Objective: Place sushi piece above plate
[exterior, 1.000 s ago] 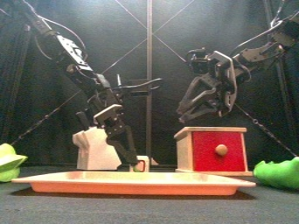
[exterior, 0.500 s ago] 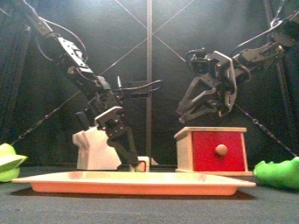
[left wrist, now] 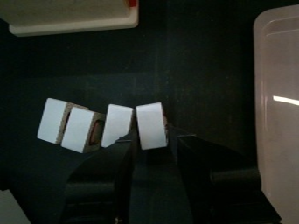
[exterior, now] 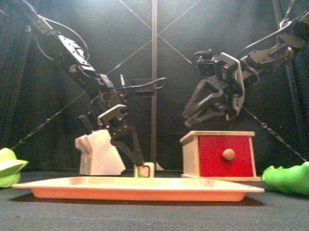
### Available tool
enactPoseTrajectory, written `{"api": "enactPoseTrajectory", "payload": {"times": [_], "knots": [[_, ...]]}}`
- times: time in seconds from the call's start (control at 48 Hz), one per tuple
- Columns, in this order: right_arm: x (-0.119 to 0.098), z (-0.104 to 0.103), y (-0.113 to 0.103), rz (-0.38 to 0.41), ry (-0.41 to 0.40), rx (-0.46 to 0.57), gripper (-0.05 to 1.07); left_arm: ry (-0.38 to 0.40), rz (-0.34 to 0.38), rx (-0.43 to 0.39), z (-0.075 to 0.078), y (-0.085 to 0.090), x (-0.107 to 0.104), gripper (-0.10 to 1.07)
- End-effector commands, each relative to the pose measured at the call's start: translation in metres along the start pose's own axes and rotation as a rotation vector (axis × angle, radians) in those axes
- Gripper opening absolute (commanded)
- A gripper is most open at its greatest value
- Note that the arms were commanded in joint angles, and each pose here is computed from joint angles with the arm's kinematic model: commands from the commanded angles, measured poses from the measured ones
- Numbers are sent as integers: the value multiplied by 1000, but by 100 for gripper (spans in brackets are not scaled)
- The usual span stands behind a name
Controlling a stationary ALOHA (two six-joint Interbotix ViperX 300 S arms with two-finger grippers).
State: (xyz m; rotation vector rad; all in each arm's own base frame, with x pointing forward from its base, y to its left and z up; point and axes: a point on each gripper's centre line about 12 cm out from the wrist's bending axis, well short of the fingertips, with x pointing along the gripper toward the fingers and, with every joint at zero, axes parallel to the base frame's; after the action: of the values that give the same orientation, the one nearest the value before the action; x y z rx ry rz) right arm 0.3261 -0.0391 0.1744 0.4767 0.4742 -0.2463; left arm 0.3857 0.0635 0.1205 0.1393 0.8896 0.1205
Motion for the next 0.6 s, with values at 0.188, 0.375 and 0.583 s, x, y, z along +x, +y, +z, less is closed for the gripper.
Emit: {"api": "enactPoseTrajectory", "payload": {"times": [0.188,0.375,0.583], "knots": [[-1,13,5,16,-38,1,75,-67,-9,30,22,-12,-24,74],[-1,13,5,16,-38,1,75,-71,-21,50,24,-21,-27,74],[-1,13,5,15,-37,1,75,-72,-28,60,26,-27,-29,74]]}}
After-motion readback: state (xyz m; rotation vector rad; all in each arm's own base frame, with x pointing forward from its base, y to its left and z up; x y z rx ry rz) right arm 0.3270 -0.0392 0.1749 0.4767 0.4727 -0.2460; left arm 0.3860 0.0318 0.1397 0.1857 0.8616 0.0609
